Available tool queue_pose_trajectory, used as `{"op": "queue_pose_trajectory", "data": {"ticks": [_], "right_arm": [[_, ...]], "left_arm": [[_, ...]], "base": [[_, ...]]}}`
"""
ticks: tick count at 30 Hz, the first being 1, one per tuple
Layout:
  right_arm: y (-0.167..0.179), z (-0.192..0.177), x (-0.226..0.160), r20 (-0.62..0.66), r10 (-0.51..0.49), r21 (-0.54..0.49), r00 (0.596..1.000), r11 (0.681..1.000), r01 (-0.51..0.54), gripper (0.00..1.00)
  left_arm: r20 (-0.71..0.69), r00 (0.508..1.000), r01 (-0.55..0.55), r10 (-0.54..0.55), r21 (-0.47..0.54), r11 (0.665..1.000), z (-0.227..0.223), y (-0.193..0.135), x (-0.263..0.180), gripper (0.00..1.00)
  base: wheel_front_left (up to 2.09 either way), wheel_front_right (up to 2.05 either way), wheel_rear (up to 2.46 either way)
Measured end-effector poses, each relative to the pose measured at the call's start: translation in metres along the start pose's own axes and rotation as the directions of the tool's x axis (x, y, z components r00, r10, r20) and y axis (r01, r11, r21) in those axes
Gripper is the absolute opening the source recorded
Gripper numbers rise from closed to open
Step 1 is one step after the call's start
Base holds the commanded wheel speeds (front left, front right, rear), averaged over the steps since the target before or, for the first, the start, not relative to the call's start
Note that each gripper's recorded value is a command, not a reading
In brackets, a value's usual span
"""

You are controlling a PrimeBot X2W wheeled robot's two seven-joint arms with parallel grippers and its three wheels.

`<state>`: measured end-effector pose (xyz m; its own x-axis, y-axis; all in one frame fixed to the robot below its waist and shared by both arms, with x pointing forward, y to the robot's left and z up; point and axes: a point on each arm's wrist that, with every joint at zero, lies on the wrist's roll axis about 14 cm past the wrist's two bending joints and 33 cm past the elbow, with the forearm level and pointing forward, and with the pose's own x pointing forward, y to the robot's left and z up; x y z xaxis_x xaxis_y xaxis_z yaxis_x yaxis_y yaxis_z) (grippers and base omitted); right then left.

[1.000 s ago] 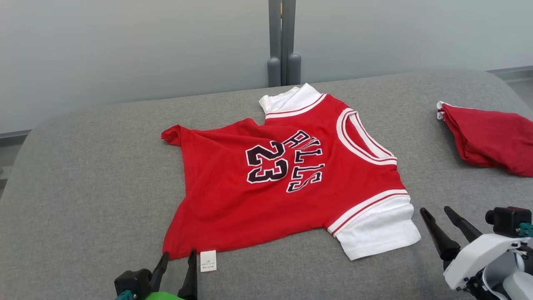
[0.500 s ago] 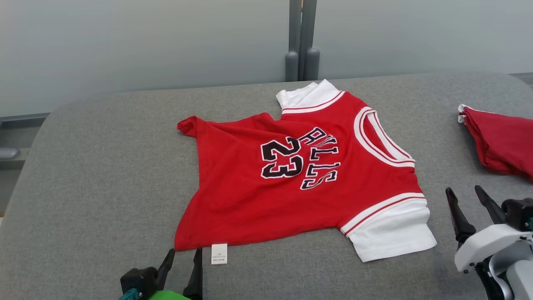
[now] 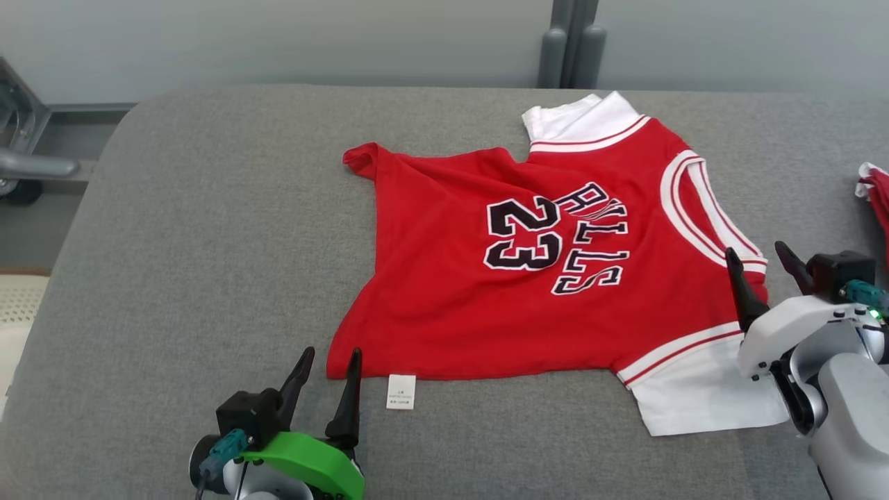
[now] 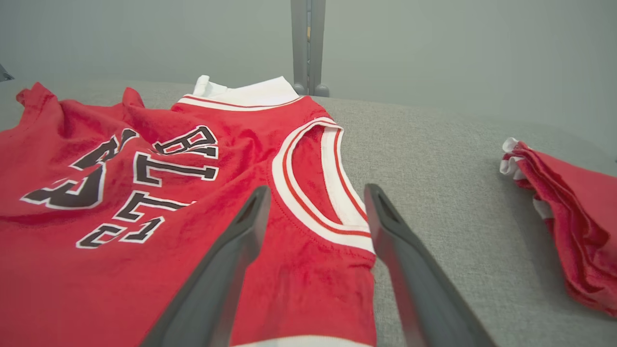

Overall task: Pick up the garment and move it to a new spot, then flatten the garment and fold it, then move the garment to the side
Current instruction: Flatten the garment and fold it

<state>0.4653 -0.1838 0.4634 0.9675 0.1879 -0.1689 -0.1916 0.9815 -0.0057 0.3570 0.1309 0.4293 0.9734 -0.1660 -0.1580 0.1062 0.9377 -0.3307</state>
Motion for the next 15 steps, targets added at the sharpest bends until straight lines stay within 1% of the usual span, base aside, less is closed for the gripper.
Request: {"op": "queue_pose_trajectory", "data": {"ticks": [5, 10, 15], "right_arm": [[0.008, -0.015, 0.028, -0.072, 0.025, -0.026, 0.997, 0.999, -0.026, 1.00], [0.011, -0.035, 0.051, -0.163, 0.039, -0.044, 0.986, 0.998, -0.046, 1.00], [0.017, -0.050, 0.071, -0.220, 0.050, -0.037, 0.974, 0.998, -0.060, 1.00]], "left_arm": [[0.001, 1.000, -0.015, 0.015, 0.000, 1.000, 0.001, 0.006, 0.003, 1.00], [-0.018, 0.999, -0.039, 0.039, 0.001, 0.999, -0.004, 0.014, 0.004, 1.00], [-0.035, 0.997, -0.073, 0.073, 0.002, 0.997, -0.009, 0.024, 0.003, 1.00]], "base": [[0.00, 0.00, 0.00], [0.00, 0.00, 0.00], [0.00, 0.00, 0.00]]}}
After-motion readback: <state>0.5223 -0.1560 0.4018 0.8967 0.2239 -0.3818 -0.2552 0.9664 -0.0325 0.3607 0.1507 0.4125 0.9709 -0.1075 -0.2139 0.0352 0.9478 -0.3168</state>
